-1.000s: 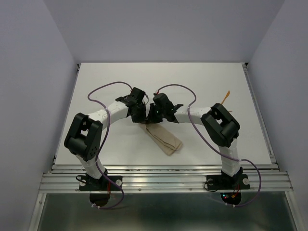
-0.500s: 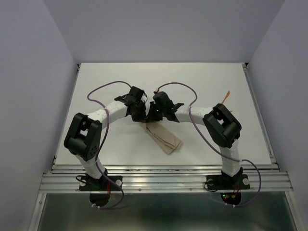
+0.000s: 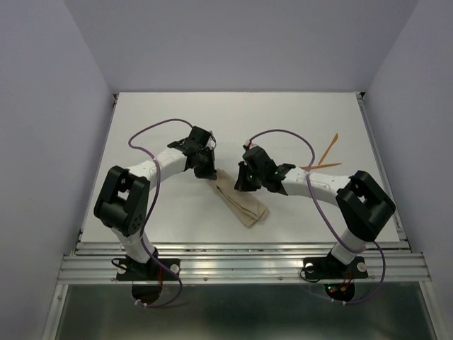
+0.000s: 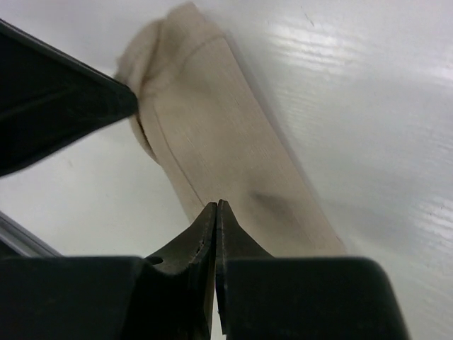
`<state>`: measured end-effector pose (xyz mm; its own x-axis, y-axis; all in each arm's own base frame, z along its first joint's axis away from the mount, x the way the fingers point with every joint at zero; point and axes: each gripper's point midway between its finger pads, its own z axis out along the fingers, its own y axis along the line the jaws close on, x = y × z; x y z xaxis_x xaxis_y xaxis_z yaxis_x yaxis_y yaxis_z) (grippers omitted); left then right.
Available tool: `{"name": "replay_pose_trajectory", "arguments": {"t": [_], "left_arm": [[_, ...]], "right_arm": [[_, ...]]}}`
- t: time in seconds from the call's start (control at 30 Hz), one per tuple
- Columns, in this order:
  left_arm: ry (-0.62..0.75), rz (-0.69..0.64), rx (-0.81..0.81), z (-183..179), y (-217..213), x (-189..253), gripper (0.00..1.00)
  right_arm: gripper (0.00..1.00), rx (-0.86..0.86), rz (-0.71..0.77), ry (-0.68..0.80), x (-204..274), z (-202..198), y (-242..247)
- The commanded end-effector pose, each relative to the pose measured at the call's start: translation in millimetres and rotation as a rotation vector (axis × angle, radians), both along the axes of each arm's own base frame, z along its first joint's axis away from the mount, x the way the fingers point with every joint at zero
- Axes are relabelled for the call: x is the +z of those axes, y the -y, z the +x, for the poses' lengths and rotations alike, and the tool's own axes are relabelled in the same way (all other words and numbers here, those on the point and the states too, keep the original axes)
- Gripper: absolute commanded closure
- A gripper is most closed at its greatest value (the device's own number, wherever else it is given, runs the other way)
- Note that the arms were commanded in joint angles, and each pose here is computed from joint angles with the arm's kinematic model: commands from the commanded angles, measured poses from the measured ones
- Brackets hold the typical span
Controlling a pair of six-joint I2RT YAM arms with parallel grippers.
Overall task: Fold the napkin into a case and place the utensils inside
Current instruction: Stuff the top corner of the smaller-rectangle-folded napkin into the folded napkin, then smooth out the smaller rectangle-folded napkin at the center of the board.
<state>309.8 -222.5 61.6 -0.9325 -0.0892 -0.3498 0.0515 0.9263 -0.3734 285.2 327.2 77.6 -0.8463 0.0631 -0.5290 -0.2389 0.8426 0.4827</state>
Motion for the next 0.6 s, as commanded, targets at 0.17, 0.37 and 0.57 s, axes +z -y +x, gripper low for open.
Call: {"name": "replay_pose_trajectory", "arguments": {"t": [0.17,0.37,0.57], "left_arm": [[0.006,-0.028,-0.012,3.6,5.0,2.5,1.00],[-0.017,-0.020,-0.027,0.5,7.9,-4.6,1.00],[-0.012,-0.018,-0.028,1.4,11.2,-2.5,1.00]], "right_arm": [[0.96,0.052,-0.032,-0.022,-19.3,-22.5,-16.2],[0.97,0.071,-0.039,-0.030,-29.9,-19.5,-27.4],[0.97,0.079,-0.045,-0.016,-27.1,-17.7,-27.5]]}}
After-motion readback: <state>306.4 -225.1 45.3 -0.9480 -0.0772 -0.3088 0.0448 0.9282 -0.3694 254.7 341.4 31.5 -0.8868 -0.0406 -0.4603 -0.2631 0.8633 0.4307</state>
